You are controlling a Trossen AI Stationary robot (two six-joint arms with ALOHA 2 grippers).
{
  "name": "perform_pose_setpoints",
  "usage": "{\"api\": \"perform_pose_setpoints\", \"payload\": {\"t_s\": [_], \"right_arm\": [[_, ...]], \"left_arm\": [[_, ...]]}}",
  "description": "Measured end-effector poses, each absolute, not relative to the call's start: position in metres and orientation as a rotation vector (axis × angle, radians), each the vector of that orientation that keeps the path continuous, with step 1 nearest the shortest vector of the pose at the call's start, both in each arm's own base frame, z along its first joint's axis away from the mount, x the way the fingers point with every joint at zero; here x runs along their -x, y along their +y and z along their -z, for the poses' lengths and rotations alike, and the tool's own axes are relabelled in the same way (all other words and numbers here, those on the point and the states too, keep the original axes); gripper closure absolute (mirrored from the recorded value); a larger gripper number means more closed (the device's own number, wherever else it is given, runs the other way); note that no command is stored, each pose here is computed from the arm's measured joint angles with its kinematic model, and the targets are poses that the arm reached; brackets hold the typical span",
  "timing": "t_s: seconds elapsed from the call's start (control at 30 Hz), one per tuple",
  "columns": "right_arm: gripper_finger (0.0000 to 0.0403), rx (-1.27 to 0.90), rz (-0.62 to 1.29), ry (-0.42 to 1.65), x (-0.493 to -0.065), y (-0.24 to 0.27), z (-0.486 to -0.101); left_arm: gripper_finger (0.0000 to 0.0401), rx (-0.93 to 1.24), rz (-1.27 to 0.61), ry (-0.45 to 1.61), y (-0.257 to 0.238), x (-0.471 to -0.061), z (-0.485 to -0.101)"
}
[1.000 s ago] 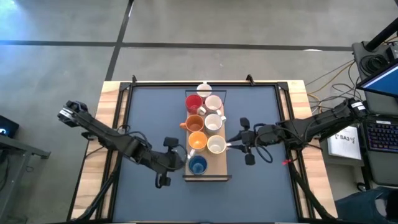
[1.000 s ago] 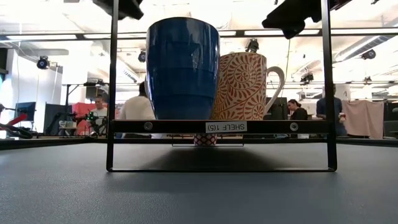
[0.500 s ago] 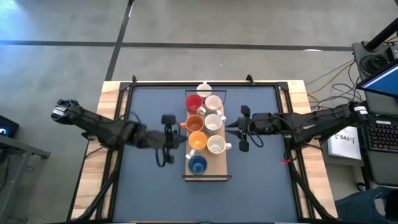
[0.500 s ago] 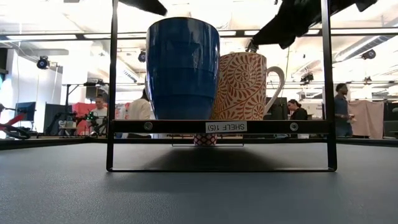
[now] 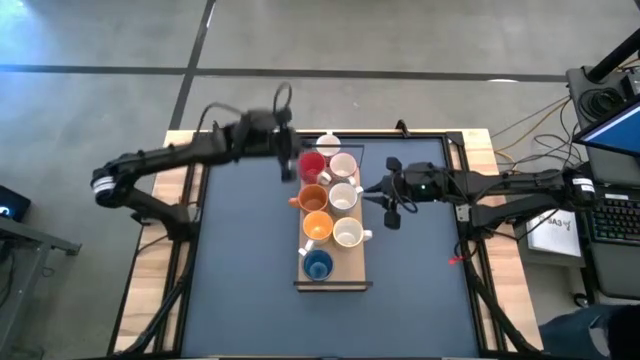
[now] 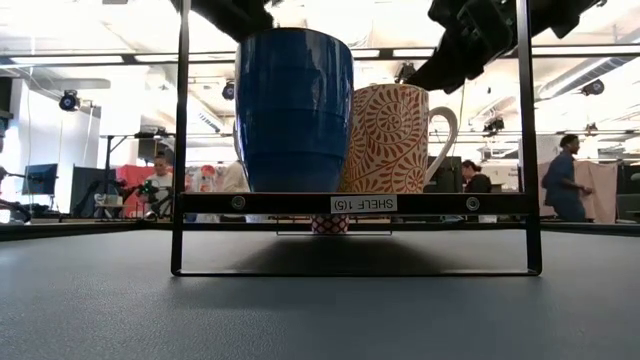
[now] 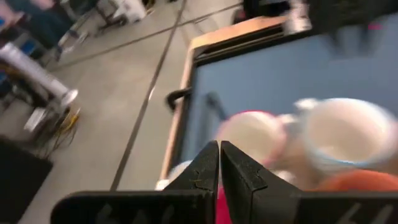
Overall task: Place coffee mugs
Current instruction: Put the red patterned mug on the shelf
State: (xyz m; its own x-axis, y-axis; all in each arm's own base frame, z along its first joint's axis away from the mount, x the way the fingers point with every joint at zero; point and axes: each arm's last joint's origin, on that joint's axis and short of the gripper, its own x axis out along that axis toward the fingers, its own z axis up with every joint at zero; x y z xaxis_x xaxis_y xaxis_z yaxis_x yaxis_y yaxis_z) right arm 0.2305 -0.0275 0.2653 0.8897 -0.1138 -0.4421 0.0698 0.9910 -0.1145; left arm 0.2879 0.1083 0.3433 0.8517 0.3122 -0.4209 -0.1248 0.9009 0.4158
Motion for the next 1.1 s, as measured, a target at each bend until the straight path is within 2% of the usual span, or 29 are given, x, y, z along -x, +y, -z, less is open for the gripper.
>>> {"api": "perform_pose_setpoints", "payload": {"t_s": [0.23,0.5,0.67,0.83,1.1], "right_arm": [[0.0335,0.070,0.088,0.486,-0.228,-0.029,-0.261],[0.0330,0.027,0.084,0.461,-0.209,-0.026,-0.255],[0.0334,0.014,0.090,0.396,-0.194,-0.024,-0.256],[0.0329,0.021,0.093,0.301,-0.183,-0.023,-0.256],[0.0311,-0.022,0.100,0.282,-0.175,-0.022,-0.253]], "left_arm": [[0.0401,-0.234,-0.242,0.606,0.188,-0.308,-0.331],[0.0401,-0.168,-0.242,0.774,0.244,-0.335,-0.311],[0.0396,-0.067,-0.109,0.772,0.276,-0.338,-0.312],[0.0362,0.015,-0.061,0.820,0.299,-0.345,-0.304],[0.0289,0.050,0.030,0.951,0.314,-0.365,-0.275]]}}
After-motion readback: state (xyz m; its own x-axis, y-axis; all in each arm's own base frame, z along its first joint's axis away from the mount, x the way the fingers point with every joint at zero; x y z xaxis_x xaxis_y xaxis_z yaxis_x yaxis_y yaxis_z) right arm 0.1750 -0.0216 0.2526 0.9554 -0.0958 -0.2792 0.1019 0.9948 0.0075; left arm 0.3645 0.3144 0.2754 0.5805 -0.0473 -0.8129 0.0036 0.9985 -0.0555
